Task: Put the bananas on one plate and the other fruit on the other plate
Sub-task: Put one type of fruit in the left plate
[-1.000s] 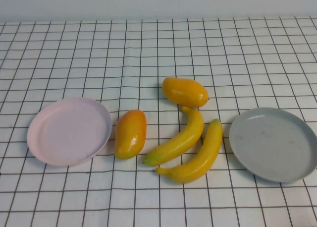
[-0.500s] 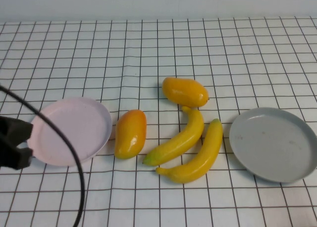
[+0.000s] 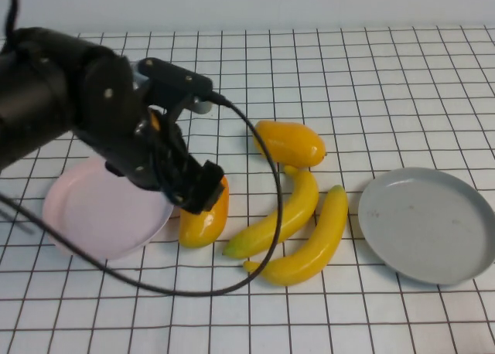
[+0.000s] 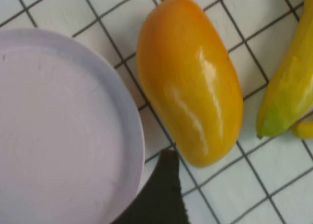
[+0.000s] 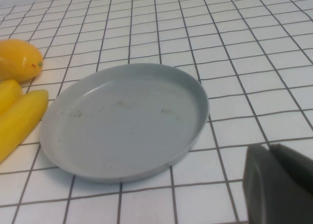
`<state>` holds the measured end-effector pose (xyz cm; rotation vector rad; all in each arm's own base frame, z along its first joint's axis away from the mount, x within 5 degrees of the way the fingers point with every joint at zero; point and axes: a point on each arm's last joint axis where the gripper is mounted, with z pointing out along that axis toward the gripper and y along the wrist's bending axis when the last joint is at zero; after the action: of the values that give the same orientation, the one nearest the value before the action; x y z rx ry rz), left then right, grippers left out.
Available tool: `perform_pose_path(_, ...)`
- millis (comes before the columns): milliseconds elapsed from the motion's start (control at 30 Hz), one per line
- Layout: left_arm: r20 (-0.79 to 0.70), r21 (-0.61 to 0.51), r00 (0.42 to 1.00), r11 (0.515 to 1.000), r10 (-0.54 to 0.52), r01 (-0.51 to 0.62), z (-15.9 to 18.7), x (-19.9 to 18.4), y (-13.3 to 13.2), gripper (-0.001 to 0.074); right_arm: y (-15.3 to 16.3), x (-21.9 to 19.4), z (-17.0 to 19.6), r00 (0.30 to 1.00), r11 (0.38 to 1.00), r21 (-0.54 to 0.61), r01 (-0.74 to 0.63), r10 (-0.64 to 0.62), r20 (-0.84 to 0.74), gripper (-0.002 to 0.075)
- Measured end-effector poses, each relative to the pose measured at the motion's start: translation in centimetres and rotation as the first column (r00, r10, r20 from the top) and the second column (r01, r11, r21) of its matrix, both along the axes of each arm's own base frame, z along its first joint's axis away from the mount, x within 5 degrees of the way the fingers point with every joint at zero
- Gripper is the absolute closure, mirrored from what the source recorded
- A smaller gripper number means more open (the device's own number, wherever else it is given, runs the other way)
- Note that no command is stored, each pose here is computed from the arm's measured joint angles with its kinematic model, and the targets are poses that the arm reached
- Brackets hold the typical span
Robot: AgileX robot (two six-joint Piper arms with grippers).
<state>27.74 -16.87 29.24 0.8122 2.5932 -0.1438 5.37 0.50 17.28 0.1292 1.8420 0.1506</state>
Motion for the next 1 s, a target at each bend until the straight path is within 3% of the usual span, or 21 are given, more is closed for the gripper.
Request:
perform_pose_path(200, -0.031, -0.005, 0.997, 0.998, 0.067, -0.067, -1.9, 4.0, -2.7, 0.0073, 0.0, 0.0, 0.0, 1.0, 1.0, 0.0, 0.0, 0.0, 0.0, 0.0742)
perform_pose_path(467, -0.093, 0.022, 0.99, 0.994, 0.109, -0.107, -5.9, 6.0, -3.9, 0.0073, 0.0, 0.0, 0.0, 1.0, 1.0, 0.0, 0.0, 0.0, 0.0, 0.0742)
perform_pose_path(867, -0.151, 0.018, 0.966, 0.978, 0.208, -0.208, -8.9, 8.2, -2.6, 0.0075, 0.0, 0.0, 0.0, 1.0, 1.0, 0.0, 0.0, 0.0, 0.0, 0.0742)
perform_pose_path(1000, -0.158, 0.018, 0.963, 0.976, 0.217, -0.217, -9.3, 8.4, -2.4, 0.0141, 0.0, 0.0, 0.0, 1.0, 1.0, 0.0, 0.0, 0.0, 0.0, 0.0742)
